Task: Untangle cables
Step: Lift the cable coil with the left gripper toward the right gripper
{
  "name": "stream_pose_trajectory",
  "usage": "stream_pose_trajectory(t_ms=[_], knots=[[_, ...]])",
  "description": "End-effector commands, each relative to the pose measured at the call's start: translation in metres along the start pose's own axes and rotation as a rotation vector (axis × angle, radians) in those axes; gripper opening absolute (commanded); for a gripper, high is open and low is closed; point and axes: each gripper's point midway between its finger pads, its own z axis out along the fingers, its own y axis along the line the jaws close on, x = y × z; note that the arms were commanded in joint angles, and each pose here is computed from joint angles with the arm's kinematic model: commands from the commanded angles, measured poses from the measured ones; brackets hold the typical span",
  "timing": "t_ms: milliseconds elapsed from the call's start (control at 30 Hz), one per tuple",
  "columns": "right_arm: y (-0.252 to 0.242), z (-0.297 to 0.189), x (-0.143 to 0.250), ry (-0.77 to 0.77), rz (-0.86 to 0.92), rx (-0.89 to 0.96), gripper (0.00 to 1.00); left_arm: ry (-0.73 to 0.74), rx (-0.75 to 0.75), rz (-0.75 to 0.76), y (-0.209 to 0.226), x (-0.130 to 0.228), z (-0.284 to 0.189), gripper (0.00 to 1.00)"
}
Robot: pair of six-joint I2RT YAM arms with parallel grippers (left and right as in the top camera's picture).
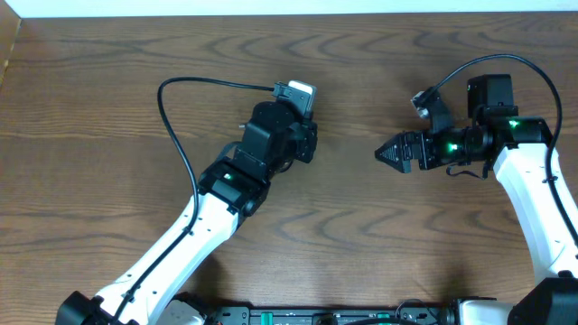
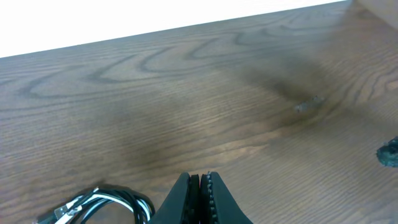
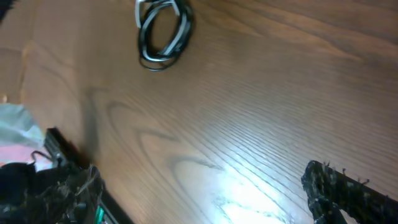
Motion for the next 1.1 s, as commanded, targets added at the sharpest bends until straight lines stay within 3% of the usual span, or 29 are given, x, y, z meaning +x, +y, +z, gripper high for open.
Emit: stream_pose_trajectory(t_ms=[0,167,300,433,633,800,1067], knots=[[0.008,0.002,0.001,0.0,-0.033,-0.058,0.99,-0.029,-0.019,-0.019,0.001,-0.012,-0.008,0.08],[0.005,0.002,0.001,0.002,-0.034,-0.043,0.99,0.016,-0.182,-0.013,0.03,0.002,-0.009,0.08],[-0.007,0.002,0.002,0.012,-0.015,0.029,0.99,0.066,-0.262,0.023,0.046,0.016,-0.002,0.35],[-0.025,0.001,0.006,0.027,0.041,0.135,0.99,0.131,-0.278,0.037,0.052,0.036,0.014,0.49],[-0.028,0.0,0.007,0.03,0.049,0.154,0.99,0.254,-0.297,0.056,0.06,0.079,0.045,0.51],[-0.028,0.0,0.007,0.03,0.053,0.154,0.99,0.346,-0.292,0.064,0.062,0.111,0.062,0.38],[-0.027,0.0,0.013,0.053,0.073,0.151,0.99,0.423,-0.291,0.07,0.065,0.139,0.072,0.38]])
